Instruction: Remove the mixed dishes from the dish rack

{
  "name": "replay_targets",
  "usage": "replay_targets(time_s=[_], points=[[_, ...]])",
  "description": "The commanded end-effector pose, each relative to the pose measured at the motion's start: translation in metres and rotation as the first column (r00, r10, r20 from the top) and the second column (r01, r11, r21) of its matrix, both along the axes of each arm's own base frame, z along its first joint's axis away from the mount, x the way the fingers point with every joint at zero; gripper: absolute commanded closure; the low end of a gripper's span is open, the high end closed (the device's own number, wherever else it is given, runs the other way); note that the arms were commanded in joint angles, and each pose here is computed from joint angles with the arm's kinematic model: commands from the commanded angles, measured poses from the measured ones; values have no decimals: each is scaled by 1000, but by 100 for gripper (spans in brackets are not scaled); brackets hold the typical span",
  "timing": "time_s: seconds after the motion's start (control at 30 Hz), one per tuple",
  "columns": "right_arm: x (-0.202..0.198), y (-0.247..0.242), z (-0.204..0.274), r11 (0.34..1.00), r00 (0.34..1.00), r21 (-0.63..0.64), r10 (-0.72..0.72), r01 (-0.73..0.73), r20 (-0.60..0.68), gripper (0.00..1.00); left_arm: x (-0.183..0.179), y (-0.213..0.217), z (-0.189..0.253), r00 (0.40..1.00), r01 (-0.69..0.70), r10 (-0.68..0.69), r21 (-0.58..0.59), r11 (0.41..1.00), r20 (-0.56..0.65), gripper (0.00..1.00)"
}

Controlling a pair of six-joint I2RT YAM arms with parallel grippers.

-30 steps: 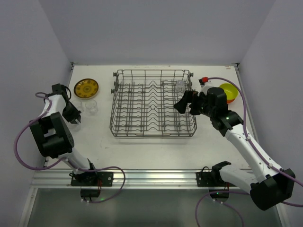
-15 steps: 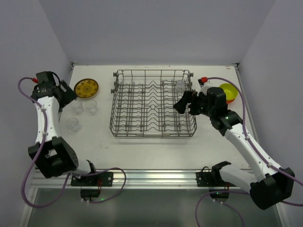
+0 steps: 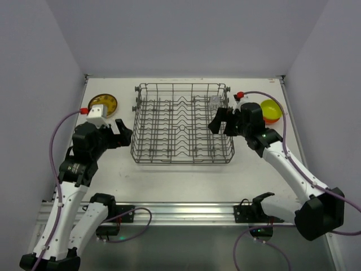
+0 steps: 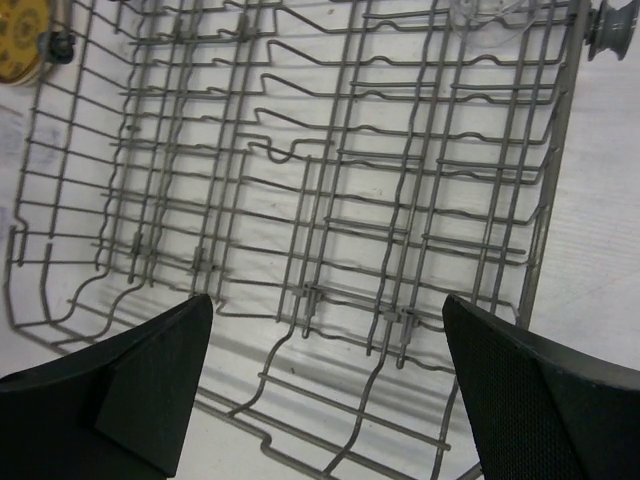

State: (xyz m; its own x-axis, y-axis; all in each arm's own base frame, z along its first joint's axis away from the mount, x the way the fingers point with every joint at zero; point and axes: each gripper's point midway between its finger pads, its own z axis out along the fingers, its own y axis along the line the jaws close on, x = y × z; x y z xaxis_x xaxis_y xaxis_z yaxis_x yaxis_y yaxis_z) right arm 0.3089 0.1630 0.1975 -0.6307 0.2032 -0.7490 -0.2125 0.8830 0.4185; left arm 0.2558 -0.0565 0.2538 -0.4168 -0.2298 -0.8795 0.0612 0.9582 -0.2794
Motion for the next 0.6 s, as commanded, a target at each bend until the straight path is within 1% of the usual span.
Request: replay_targets(time_s=[0.0,0.03,0.07,0.1,0.13,0.17,0.2,0.23,0.27,0.3,0.33,0.37,0.4,0.43,0.5,0.53,0.57], points=[[37,-8,7,994,997,-78,-80,81,16,1,-3,-11,-2,995,54,-55,12,998,83,0],[43,-11,3,989,995,-108,-104,103,-2,1,-6,-12,9,990,67,-68,11,998,120,0],[54,-10,16,986,994,-120,-112,113,19,1,-7,-13,16,986,74,-75,10,997,146,0],[62,-12,-2,979,991,-163,-131,124,-31,1,-8,-13,16,985,71,-71,7,997,159,0],[77,-13,11,972,988,-176,-157,154,-1,1,-7,-12,11,984,64,-63,3,998,166,0],[85,-12,10,968,986,-191,-164,161,-3,1,-7,-14,11,984,71,-70,1,998,165,0],[93,-11,-7,961,984,-226,-172,157,-47,1,-8,-15,7,986,77,-77,5,997,145,0],[106,-9,6,959,984,-226,-178,170,-17,2,-7,-15,9,987,69,-69,5,998,148,0],[113,-6,7,958,985,-233,-174,165,-18,3,-7,-13,8,988,57,-57,1,998,146,0],[121,-3,-10,952,983,-263,-175,155,-54,5,-8,-12,7,988,50,-50,0,999,143,0],[136,-3,6,947,982,-267,-191,180,-15,6,-8,-6,8,989,13,-13,1,1000,148,0],[144,-3,5,940,979,-285,-201,188,-17,7,-8,-3,8,989,-3,3,0,1000,149,0],[152,-3,-14,929,976,-323,-210,182,-52,7,-10,0,8,988,-19,19,-1,1000,151,0],[165,-1,1,924,976,-327,-216,198,-20,7,-10,4,9,987,-43,43,-2,999,156,0],[173,-3,-6,908,974,-373,-222,190,-44,9,-11,5,9,986,-49,49,-4,999,160,0],[186,-1,-7,899,973,-391,-228,197,-36,9,-11,5,9,986,-50,50,-5,999,158,0],[190,-5,-9,884,968,-417,-248,212,-33,9,-11,5,8,986,-52,52,-7,999,158,0]])
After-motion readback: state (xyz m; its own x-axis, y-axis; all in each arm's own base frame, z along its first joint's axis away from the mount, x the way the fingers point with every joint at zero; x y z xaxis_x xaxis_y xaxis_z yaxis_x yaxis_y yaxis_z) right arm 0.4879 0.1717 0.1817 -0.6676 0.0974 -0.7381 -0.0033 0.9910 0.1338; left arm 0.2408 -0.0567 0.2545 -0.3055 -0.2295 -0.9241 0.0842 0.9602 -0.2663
